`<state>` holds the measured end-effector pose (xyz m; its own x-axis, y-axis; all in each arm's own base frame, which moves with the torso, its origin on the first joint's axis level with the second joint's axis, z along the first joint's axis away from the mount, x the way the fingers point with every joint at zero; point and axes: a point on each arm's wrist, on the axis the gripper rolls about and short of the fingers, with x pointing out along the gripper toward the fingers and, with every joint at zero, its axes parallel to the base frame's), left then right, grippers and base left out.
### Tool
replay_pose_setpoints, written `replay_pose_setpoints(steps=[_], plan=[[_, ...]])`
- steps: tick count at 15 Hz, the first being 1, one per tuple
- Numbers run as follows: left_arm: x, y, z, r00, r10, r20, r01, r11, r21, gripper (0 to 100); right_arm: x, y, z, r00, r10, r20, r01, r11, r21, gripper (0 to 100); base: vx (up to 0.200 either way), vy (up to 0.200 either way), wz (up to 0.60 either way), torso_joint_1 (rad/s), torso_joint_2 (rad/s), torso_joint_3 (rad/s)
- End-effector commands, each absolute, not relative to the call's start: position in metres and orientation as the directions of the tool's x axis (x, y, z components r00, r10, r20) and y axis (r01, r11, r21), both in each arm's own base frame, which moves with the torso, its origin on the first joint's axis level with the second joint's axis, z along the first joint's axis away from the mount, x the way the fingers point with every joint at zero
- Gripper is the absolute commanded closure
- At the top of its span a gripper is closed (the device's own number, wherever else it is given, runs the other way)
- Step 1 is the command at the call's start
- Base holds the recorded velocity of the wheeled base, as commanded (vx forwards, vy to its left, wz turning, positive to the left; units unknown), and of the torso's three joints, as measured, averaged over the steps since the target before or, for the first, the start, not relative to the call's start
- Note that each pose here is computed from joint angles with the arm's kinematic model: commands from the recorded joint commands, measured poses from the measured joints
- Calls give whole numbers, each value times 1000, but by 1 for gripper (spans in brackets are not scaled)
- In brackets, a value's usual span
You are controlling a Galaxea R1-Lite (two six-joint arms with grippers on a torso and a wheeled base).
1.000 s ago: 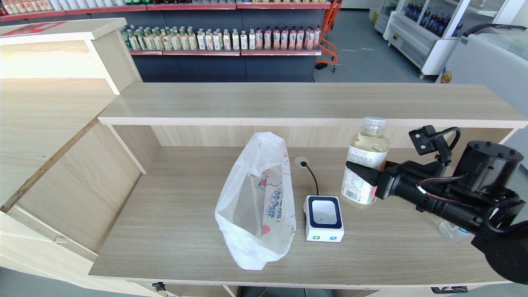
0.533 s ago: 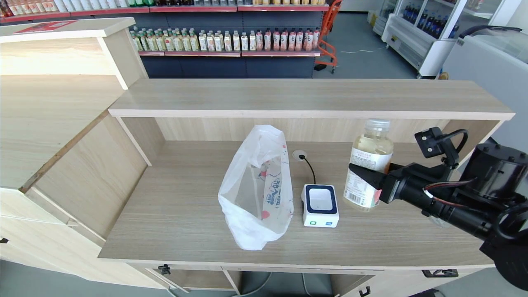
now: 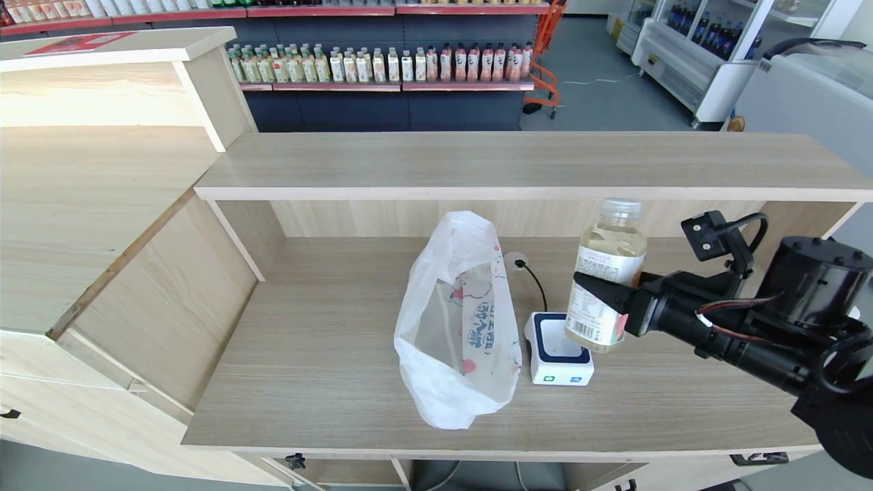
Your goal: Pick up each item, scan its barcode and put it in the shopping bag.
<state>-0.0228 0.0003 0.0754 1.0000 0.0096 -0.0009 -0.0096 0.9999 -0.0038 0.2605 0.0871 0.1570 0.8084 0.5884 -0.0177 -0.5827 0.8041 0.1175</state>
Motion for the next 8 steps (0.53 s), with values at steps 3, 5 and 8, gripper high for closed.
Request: replay_pose_setpoints(steps=[3, 5, 8], plan=[[-23, 0, 75, 1000, 11, 0, -11, 1000, -5, 0, 261, 95, 151, 814, 579, -48, -567, 809, 156, 100, 0, 0, 0, 0, 0, 0], [-23, 0, 75, 1000, 11, 0, -11, 1000, -5, 0, 265, 100, 143, 818, 570, -83, -547, 814, 199, 100, 0, 0, 0, 0, 0, 0], [-23, 0, 75, 1000, 11, 0, -11, 1000, -5, 0, 297, 113, 129, 814, 573, -98, -537, 805, 253, 100, 0, 0, 0, 0, 0, 0]])
